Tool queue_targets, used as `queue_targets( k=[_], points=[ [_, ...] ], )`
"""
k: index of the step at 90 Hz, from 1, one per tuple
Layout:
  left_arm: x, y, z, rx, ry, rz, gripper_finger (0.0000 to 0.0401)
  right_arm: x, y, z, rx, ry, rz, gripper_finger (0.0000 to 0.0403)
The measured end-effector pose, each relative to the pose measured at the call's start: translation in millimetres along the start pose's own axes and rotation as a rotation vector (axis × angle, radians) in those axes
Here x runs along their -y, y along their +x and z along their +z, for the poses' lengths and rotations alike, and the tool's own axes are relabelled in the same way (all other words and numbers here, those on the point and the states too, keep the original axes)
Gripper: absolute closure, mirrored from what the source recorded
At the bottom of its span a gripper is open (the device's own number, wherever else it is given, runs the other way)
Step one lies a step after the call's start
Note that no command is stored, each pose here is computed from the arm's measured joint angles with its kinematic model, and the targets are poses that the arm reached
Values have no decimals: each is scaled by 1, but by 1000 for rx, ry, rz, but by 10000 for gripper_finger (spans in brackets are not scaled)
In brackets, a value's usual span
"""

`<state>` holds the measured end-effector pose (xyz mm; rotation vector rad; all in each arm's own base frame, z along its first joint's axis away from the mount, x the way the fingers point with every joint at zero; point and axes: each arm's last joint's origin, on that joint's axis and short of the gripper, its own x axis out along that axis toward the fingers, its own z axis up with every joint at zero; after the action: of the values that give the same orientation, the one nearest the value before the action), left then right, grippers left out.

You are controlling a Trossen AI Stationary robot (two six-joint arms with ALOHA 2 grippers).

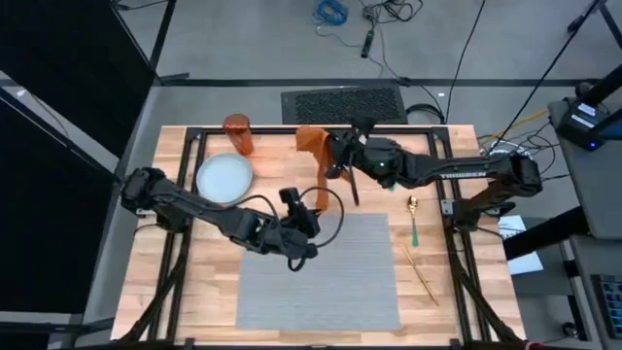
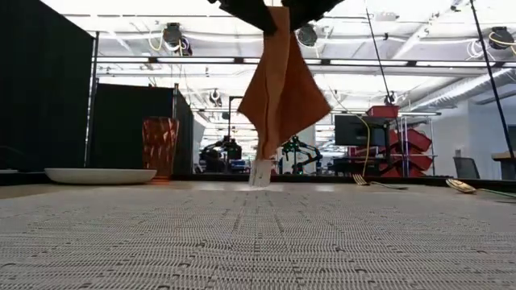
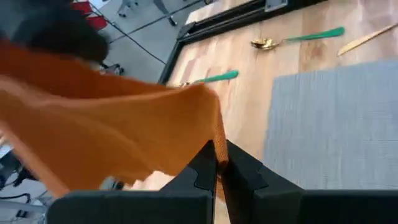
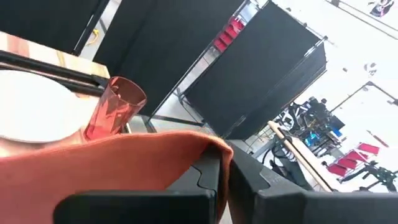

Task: Set table place
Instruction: Fold the orange napkin

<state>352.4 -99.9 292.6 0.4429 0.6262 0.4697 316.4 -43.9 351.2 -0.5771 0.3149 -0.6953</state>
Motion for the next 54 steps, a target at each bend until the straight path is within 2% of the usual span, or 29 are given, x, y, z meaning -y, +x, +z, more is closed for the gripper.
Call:
queue_targets(
  k=[12,38,54],
  points=[
    [-4,-4,4,25,-27,-6,368,6,-20,4,18,11,-24,403],
    [-1,-6,11,84,-80,-56,240,19,-45,8,38,27,-71,403],
    [0,-7,11,85,-75,-71,203,15,-54,13,61,11,-53,403]
  ],
)
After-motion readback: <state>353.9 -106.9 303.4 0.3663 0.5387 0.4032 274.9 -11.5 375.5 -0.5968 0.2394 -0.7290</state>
